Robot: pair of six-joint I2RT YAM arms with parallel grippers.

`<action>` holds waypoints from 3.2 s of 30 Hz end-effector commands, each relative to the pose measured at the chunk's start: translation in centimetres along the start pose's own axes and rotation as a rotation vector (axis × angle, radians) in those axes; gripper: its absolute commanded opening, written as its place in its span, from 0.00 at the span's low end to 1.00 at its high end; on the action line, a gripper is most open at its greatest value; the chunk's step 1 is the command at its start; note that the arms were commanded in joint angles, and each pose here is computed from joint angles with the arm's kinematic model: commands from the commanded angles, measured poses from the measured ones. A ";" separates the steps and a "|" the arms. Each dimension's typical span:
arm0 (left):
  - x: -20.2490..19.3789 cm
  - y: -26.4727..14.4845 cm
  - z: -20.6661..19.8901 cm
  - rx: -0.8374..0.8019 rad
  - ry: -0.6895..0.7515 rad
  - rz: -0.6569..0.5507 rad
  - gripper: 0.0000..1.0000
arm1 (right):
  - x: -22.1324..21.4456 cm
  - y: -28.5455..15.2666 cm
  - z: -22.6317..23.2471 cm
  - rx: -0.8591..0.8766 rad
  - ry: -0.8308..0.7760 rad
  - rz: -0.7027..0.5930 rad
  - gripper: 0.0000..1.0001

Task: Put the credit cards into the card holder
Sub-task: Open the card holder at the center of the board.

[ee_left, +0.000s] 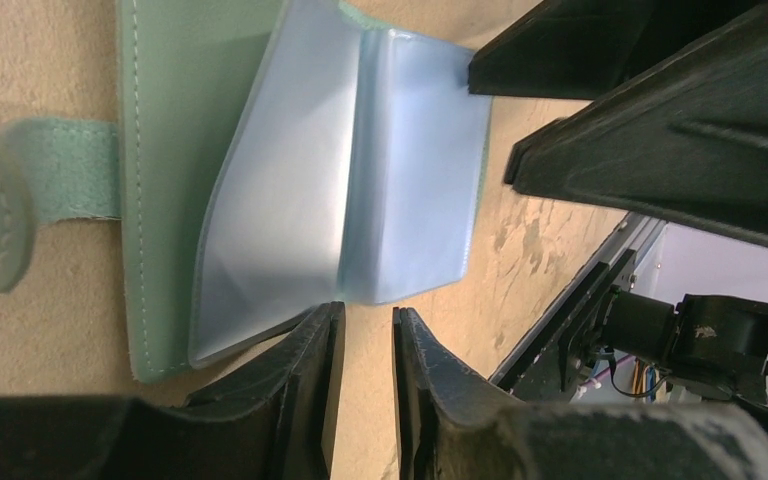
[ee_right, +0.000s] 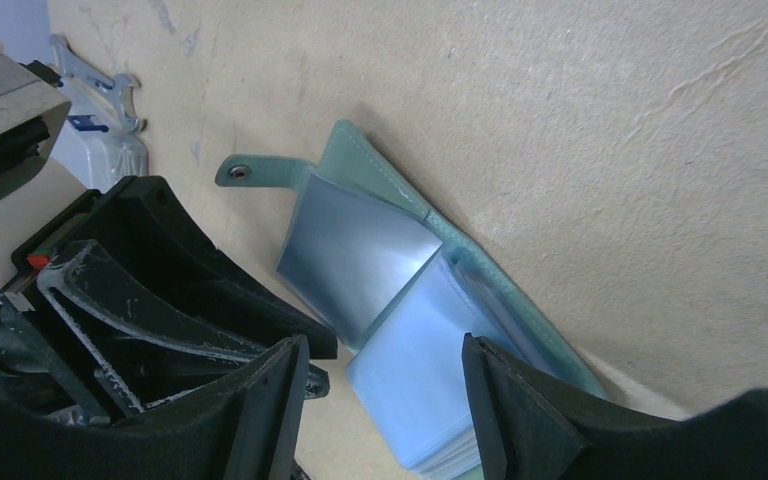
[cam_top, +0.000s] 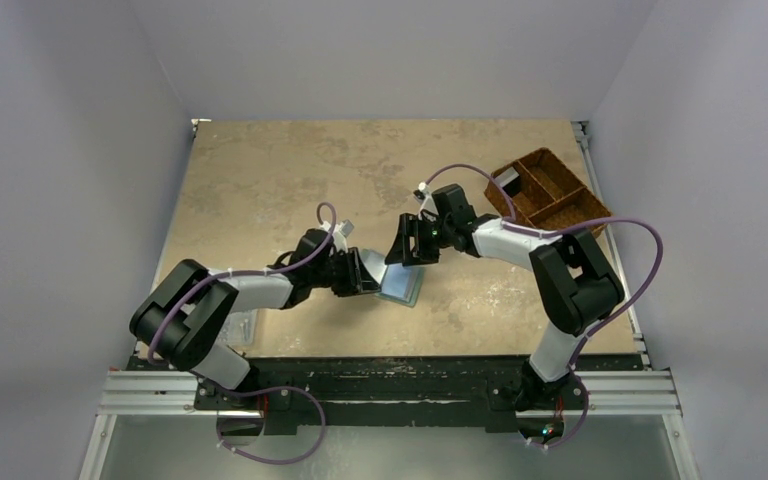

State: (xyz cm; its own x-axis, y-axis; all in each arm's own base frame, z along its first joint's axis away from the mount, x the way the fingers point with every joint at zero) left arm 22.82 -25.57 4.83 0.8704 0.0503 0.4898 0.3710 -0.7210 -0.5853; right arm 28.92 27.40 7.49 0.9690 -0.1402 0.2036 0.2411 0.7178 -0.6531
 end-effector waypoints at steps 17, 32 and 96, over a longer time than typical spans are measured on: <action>1.0 -0.6 3.2 0.101 -0.039 -0.038 0.15 | 1.9 -1.5 -0.2 -0.093 -0.037 -0.096 0.68; 0.6 -0.6 3.2 0.095 -0.042 -0.030 0.14 | 2.4 -1.8 0.0 -0.103 -0.048 -0.111 0.72; 1.6 -1.1 3.6 0.065 -0.060 -0.050 0.07 | -2.5 -2.2 0.5 0.012 0.071 -0.049 0.60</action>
State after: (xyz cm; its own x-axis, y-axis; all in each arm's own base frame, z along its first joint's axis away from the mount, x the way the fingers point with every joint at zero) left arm 24.35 -22.34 3.96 0.8763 0.1215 0.4662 0.4159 -0.6793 -0.6046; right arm 25.42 26.36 8.61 0.9662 -0.2034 0.1587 0.2574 0.7186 -0.6461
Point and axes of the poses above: each gripper's point midway between its finger pads, its own y axis out along the fingers, its own z axis along the line the jaws close on, x = y × z, the point moved 2 cm from there along -y, back along the fingers, and after that the axes turned 12 degrees about y, right-handed, at the moved point
